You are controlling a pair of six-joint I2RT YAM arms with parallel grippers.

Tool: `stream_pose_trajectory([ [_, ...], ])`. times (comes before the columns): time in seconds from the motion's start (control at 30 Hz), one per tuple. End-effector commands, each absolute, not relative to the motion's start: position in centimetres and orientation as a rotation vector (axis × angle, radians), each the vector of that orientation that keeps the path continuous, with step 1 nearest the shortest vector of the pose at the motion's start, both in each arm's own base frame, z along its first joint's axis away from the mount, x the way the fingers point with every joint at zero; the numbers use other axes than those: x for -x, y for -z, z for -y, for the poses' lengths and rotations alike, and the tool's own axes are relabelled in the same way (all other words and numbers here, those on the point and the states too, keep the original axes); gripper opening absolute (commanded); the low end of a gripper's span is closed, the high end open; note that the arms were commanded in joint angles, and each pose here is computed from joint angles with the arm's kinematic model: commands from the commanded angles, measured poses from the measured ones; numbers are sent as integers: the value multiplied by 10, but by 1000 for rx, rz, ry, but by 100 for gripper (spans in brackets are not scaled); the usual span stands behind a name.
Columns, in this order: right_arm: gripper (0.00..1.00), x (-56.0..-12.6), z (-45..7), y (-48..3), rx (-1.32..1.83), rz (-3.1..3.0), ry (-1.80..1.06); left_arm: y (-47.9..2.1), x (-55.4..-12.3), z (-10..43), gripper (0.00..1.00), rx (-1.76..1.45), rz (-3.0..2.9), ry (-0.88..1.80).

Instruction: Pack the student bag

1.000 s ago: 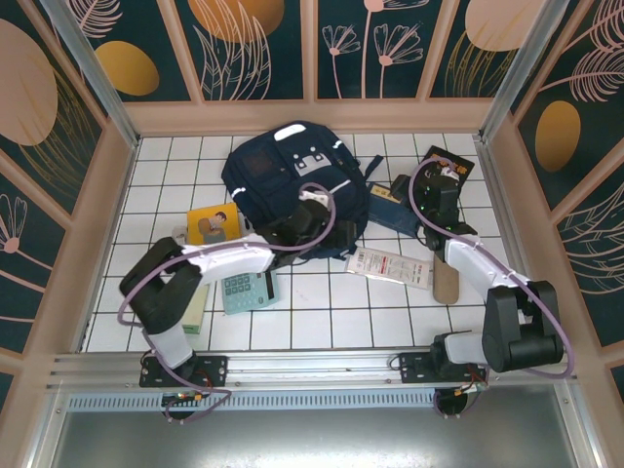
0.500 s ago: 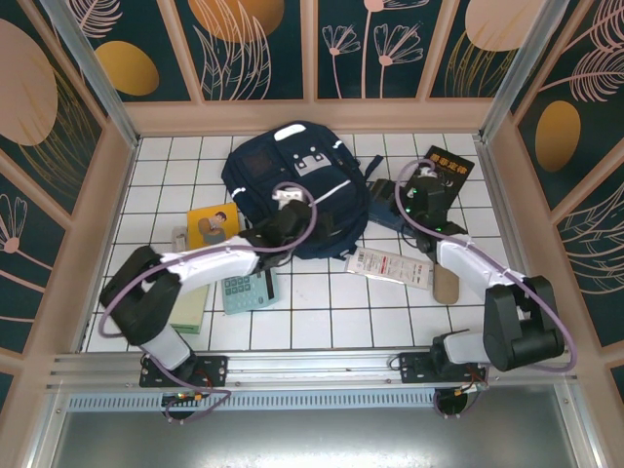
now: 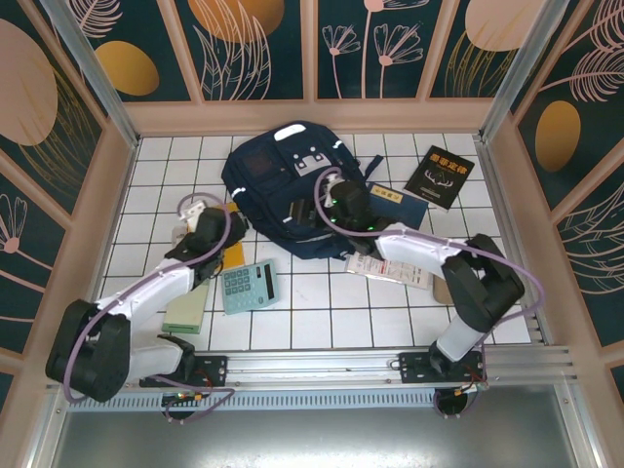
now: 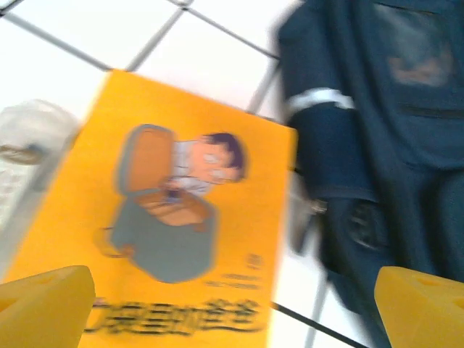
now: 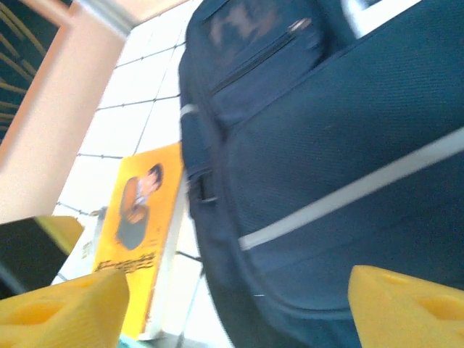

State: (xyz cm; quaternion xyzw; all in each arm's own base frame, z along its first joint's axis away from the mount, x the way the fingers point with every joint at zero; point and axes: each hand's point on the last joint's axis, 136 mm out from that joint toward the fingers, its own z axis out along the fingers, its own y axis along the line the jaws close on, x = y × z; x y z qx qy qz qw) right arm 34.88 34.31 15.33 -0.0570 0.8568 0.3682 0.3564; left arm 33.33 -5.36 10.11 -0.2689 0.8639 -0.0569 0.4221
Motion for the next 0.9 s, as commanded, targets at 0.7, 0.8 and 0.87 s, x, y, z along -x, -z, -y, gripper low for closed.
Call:
stream_pose_trajectory([
  [0.7,43,-312,-492,-83,427,-2349,-1137,-33,-309,17,98,913,-2272,369],
  [0.8,40,-313,-493,-76,431,-2362,-1113,-34,-307,17,97,918,-2274,373],
  [0.87,40,-314,-492,-73,432,-2366,-1100,-39,-304,13,97,929,-2266,348],
])
